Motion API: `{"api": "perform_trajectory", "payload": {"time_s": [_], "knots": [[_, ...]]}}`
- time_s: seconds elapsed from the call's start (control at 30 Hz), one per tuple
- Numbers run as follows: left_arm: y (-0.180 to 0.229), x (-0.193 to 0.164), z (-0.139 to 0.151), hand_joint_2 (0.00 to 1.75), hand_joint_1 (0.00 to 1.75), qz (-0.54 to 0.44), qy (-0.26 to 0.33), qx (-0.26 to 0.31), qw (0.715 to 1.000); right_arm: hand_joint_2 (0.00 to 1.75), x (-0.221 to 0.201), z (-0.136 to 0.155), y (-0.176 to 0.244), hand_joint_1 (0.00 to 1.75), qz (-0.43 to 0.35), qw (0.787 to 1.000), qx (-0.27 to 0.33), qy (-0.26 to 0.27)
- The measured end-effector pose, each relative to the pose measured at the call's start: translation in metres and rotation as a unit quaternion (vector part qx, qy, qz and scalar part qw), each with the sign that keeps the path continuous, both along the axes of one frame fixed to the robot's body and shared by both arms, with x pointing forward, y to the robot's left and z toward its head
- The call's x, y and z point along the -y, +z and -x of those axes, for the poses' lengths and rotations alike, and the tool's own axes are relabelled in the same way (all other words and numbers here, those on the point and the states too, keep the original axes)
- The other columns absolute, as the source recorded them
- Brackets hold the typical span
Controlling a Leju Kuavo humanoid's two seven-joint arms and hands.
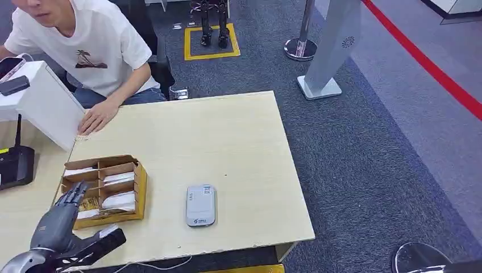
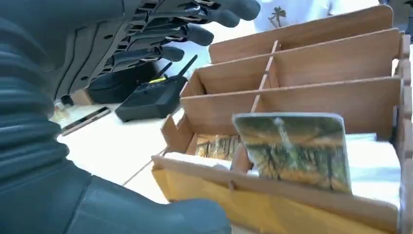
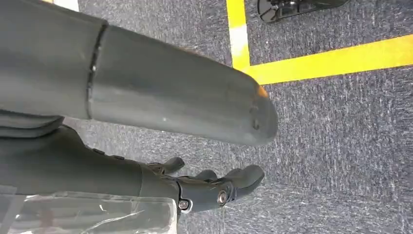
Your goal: Pass the card to the sensor for recognition and then transmit it.
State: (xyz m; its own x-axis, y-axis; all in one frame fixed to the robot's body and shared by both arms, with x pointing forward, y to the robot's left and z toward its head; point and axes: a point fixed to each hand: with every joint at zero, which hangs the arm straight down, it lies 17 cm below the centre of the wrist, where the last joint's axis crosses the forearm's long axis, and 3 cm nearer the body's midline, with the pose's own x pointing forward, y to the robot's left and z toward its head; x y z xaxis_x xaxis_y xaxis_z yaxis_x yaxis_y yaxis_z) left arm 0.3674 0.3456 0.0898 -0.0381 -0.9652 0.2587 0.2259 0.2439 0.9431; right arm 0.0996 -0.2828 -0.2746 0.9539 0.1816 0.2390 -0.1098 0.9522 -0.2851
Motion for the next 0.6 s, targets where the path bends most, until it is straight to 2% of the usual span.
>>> {"api": "perform_trajectory", "payload": {"time_s": [0.27,0.6], "knots": [[0.009,-0.013,-0.019,1.75,0.0,-0.018,-0.011,0.0,1.0,0.0,-0.002,-0.003,0.0,0.0,-0.005,1.0,0.002,0.003],[0.008,-0.016,-0.024,1.75,0.0,-0.024,-0.015,-0.004,1.0,0.0,-0.002,-0.002,0.0,0.0,-0.004,1.0,0.001,0.004]]}}
